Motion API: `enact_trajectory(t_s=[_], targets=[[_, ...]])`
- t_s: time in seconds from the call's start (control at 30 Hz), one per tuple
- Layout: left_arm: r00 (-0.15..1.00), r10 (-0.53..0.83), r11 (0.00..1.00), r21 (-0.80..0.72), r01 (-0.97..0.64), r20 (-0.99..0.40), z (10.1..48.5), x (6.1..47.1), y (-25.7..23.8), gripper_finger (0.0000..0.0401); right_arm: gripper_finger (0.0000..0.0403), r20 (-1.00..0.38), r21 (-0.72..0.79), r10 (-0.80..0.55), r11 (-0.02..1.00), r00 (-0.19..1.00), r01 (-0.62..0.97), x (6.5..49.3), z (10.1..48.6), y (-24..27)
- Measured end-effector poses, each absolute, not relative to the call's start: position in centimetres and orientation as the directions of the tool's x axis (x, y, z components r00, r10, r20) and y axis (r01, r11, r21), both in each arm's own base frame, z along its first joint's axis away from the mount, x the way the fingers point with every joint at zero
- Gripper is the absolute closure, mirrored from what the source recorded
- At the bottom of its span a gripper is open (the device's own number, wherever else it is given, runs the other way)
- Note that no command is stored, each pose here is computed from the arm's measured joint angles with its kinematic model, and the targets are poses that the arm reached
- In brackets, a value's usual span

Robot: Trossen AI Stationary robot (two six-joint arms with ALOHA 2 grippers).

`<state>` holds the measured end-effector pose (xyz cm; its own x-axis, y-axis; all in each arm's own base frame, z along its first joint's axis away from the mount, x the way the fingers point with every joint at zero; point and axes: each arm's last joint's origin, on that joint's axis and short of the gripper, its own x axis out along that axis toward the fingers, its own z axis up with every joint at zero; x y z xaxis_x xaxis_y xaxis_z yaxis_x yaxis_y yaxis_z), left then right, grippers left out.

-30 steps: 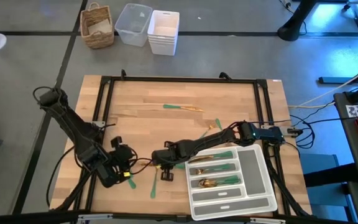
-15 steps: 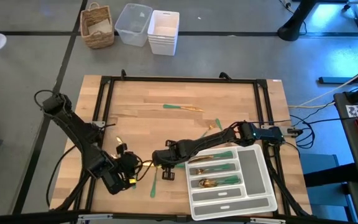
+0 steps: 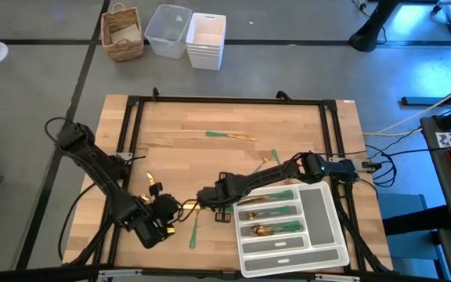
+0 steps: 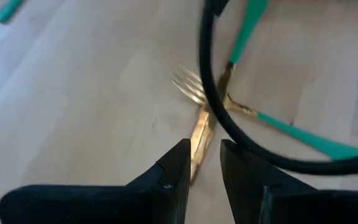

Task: Sort silverware
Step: Put the bottom right green table knife into the silverware tray

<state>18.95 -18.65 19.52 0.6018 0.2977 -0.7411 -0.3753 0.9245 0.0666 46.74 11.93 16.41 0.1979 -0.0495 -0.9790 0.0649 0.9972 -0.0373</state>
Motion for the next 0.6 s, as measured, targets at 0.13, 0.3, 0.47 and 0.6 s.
enact_trajectory(t_s=[0.13, 0.3, 0.47, 0.6], targets=[[0.612, 0.29, 0.926, 0.055, -0.374, -0.735, 20.8, 18.3, -18.0, 0.032, 0.0398, -0.983, -0.052, -0.062, 0.997, 0.17, 0.065, 46.5, 16.4, 11.8], [0.633, 0.266, 0.934, 0.034, -0.354, -0.727, 21.4, 18.4, -17.9, 0.032, 0.0398, -0.981, -0.105, -0.115, 0.992, 0.16, 0.068, 45.5, 18.4, 11.4], [0.685, 0.222, 0.948, -0.012, -0.319, -0.694, 21.7, 19.8, -18.1, 0.032, 0.0398, -0.958, -0.17, -0.185, 0.982, 0.219, 0.084, 44.0, 23.0, 10.8], [0.738, 0.203, 0.942, -0.078, -0.327, -0.643, 22.2, 21.9, -17.5, 0.032, 0.0398, -0.926, -0.221, -0.241, 0.97, 0.29, 0.101, 41.9, 27.7, 10.1]])
